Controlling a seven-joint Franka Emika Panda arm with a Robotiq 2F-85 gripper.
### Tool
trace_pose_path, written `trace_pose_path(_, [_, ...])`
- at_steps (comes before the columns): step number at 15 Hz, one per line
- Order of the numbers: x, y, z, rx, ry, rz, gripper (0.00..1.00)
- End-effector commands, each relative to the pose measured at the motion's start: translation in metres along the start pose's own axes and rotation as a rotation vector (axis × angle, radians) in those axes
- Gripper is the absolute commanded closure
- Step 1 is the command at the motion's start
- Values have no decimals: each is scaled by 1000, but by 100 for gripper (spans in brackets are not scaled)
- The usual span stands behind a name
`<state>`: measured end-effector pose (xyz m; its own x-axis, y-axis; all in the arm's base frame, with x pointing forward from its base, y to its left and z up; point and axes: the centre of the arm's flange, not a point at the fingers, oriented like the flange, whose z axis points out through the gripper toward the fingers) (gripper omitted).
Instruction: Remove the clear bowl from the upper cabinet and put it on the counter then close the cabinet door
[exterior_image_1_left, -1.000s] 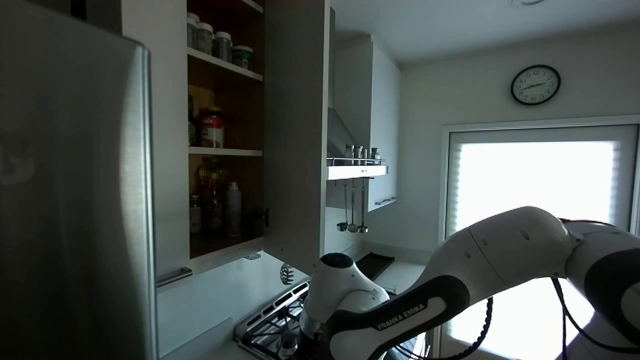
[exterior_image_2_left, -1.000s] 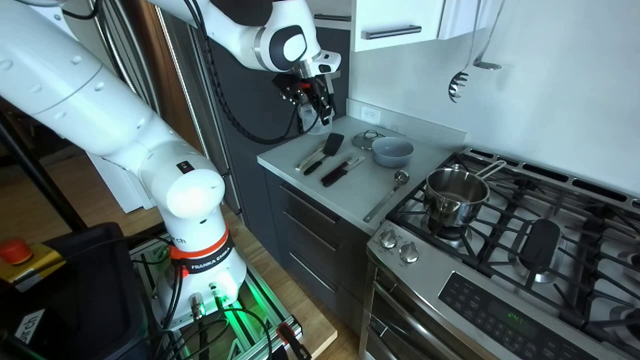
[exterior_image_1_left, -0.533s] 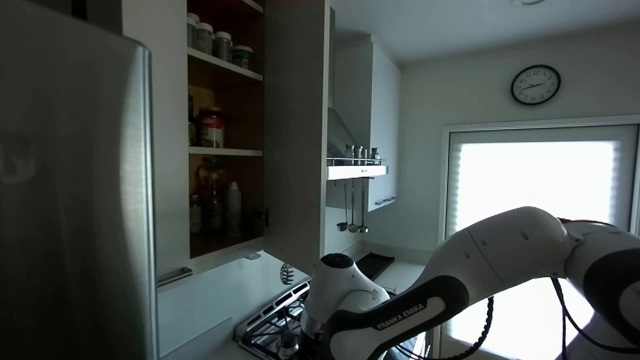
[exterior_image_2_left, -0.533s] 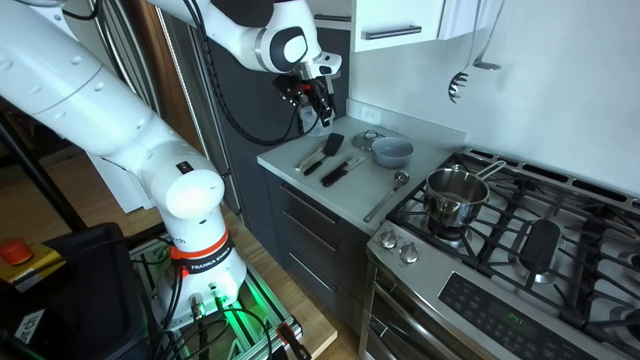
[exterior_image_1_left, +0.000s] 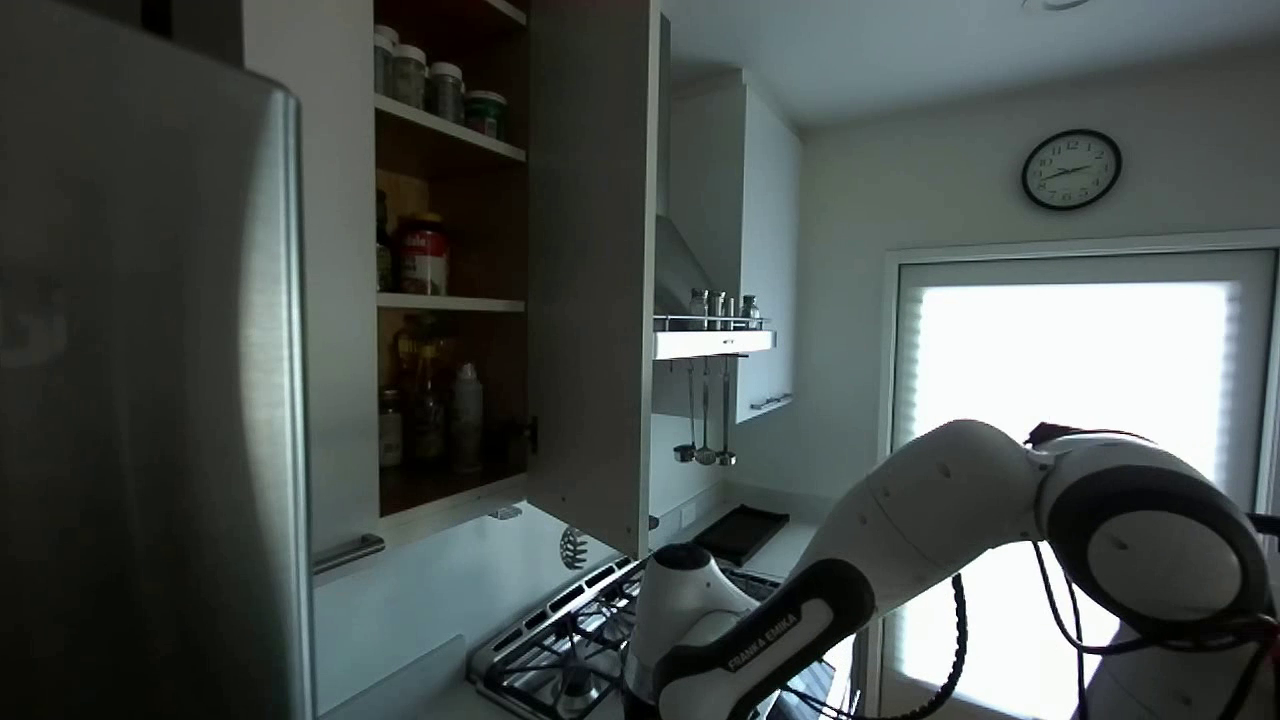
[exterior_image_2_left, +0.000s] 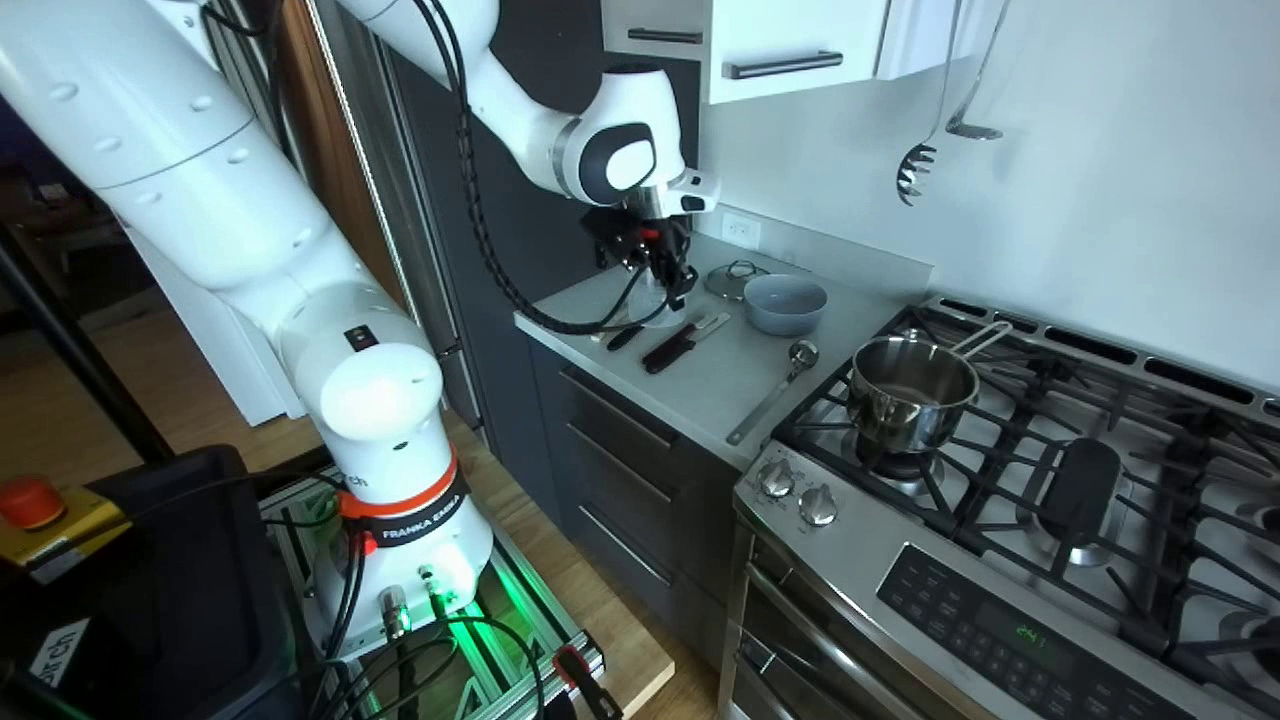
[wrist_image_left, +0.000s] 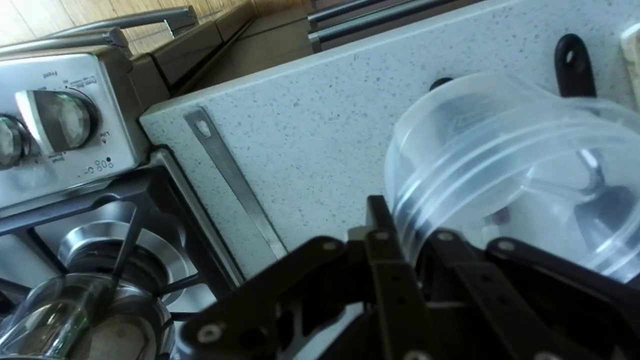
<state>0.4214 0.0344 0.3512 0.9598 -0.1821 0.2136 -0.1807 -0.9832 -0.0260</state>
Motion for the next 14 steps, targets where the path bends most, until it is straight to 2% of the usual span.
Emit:
trace_pose_path(1, [-3, 14, 48, 4, 27, -77, 98])
trace_pose_path(5, [-7, 20, 87, 25, 73, -77, 98])
trace_pose_path(14, [5, 36, 138, 28, 32, 33, 98])
